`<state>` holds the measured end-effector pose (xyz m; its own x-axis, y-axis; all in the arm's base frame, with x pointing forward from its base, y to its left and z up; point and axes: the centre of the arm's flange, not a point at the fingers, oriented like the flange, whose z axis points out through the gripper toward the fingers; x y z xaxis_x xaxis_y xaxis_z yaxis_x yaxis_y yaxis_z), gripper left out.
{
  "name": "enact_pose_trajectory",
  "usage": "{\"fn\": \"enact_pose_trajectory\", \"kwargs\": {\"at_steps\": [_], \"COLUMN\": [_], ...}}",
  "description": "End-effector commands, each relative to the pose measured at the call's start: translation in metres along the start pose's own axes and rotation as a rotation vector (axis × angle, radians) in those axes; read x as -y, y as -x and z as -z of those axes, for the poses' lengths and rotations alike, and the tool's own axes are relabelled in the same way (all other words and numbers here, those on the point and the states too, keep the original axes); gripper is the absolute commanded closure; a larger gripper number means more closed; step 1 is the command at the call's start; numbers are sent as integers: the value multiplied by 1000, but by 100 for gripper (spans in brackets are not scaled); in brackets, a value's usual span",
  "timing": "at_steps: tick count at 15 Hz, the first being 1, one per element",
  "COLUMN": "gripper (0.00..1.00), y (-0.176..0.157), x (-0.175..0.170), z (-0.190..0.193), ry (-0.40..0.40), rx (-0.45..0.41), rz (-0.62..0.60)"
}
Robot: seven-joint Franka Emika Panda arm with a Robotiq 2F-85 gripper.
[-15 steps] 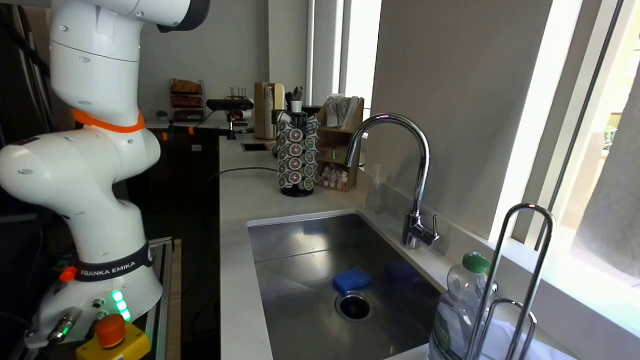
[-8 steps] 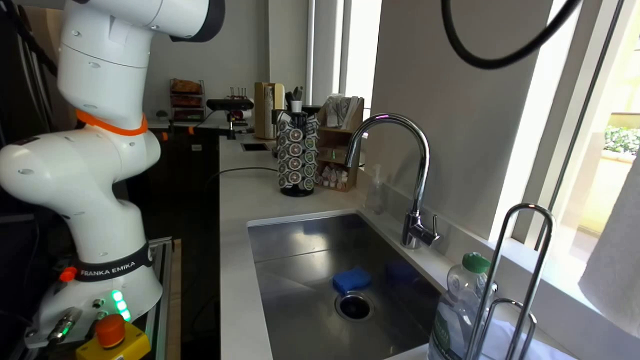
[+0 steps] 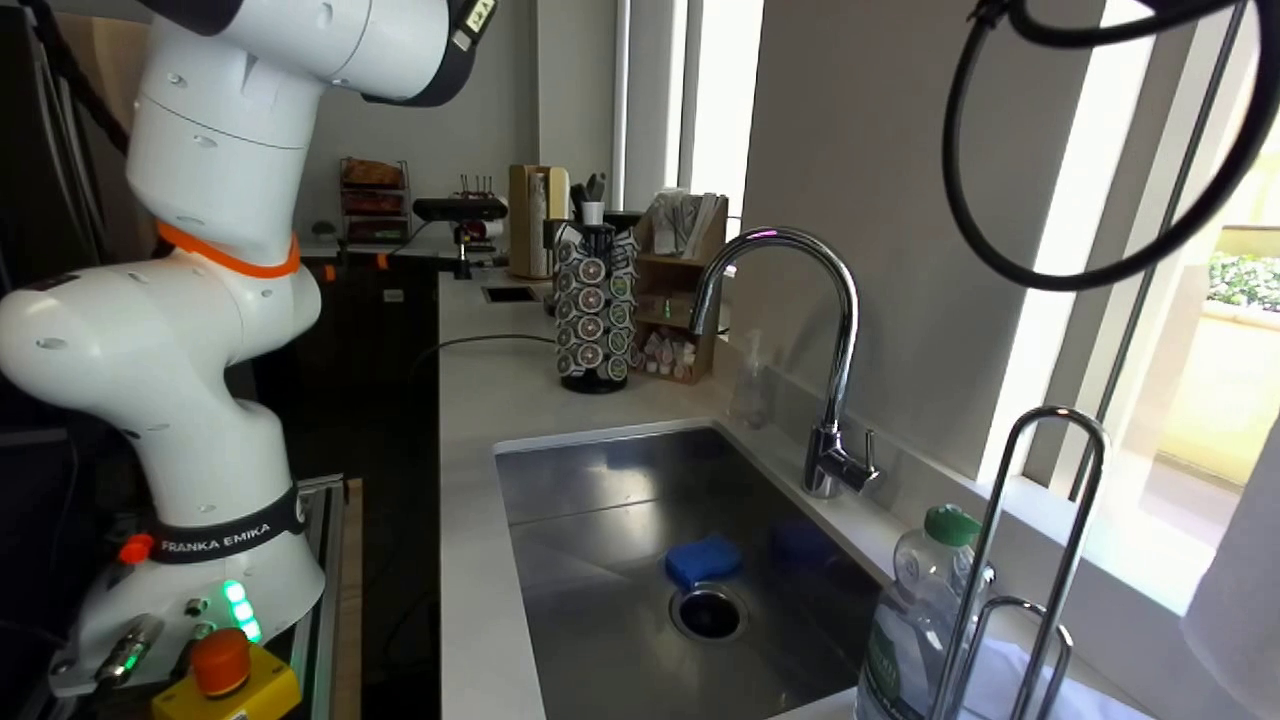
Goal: Remove the paper towel from the paper towel holder
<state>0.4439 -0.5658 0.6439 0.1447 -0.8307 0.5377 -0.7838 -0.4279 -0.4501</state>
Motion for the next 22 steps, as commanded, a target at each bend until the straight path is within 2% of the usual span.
{"fn": "enact_pose_trajectory", "kwargs": {"at_steps": [1, 7, 15, 22], "gripper": [89, 89, 89, 89], "y": [10, 26, 54, 71], "x": [2, 3, -17, -30], "z": [-17, -43, -84, -113], "ry": [-29, -19, 25, 58], "rx": [-4, 21, 86, 96], "rz": [20, 53, 84, 105]}}
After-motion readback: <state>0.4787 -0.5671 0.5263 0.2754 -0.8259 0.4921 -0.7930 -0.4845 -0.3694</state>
